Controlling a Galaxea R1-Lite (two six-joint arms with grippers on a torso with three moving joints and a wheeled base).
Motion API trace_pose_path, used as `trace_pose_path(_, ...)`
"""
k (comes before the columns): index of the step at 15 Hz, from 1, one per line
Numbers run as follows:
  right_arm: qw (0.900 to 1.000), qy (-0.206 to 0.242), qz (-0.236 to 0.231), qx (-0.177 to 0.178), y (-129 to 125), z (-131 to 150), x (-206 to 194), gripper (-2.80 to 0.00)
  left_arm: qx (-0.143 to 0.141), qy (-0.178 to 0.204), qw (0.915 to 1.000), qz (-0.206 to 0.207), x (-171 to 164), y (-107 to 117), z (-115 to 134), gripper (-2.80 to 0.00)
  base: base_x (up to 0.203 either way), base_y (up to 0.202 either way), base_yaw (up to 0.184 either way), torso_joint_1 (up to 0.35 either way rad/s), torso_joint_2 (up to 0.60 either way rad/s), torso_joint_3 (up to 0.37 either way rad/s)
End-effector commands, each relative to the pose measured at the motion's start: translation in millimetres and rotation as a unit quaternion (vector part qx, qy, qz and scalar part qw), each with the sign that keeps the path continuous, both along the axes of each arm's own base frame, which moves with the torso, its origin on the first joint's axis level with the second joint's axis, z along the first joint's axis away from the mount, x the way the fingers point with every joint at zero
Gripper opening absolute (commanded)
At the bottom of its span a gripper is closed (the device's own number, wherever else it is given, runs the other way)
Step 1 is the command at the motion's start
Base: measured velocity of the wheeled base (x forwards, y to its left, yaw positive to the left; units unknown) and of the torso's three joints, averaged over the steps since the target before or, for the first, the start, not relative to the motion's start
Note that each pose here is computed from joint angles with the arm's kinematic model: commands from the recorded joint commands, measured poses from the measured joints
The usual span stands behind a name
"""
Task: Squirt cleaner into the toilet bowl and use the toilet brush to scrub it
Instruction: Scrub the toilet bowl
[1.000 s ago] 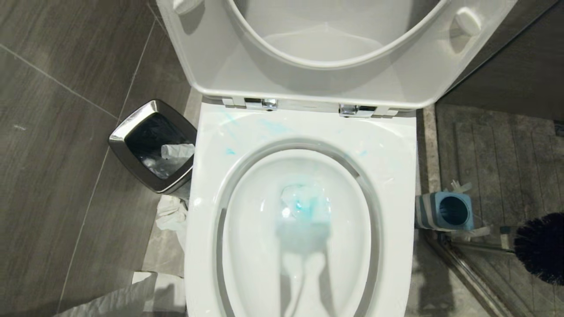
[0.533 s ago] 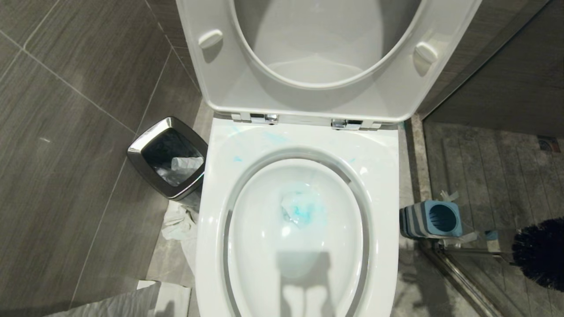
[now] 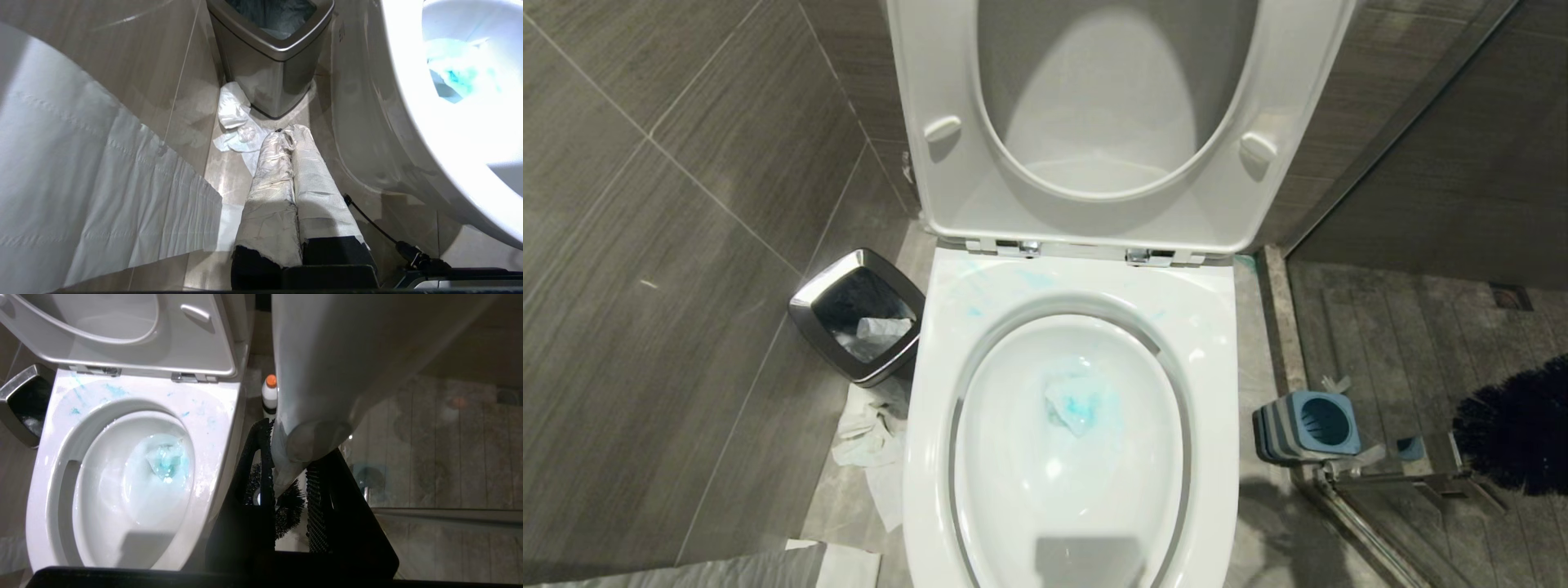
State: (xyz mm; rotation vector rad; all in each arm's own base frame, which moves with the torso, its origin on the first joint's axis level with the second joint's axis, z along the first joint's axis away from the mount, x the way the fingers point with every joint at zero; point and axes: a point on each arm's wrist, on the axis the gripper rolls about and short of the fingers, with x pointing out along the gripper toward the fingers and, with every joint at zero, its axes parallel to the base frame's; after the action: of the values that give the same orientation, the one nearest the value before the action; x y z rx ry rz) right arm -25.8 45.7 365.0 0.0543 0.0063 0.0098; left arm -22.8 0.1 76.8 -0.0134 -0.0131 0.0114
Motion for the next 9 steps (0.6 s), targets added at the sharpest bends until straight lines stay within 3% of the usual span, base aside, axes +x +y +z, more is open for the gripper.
trace_pose_path(1, 1.0, 0.008, -0.001, 0.01, -2.4, 4.0, 13.1, -2.8, 0.0, 0.003, 1.0, 0.0, 0.6, 0.0, -2.0, -2.8, 0.0, 0.0, 0.0, 0.008, 0.0, 0.201)
trace_pose_path(5, 1.0, 0.009, 0.013, 0.013, -4.2, 6.4, 18.3, -2.8, 0.0, 0.003, 1.0, 0.0, 0.6, 0.0, -2.0, -2.8, 0.0, 0.0, 0.0, 0.0, 0.0, 0.2)
trace_pose_path(9, 1.0, 0.014, 0.014, 0.02, -7.3, 4.7, 20.7, -2.8, -0.001, 0.003, 1.0, 0.0, 0.6, 0.0, -2.0, -2.8, 0.0, 0.0, 0.0, 0.005, 0.0, 0.054)
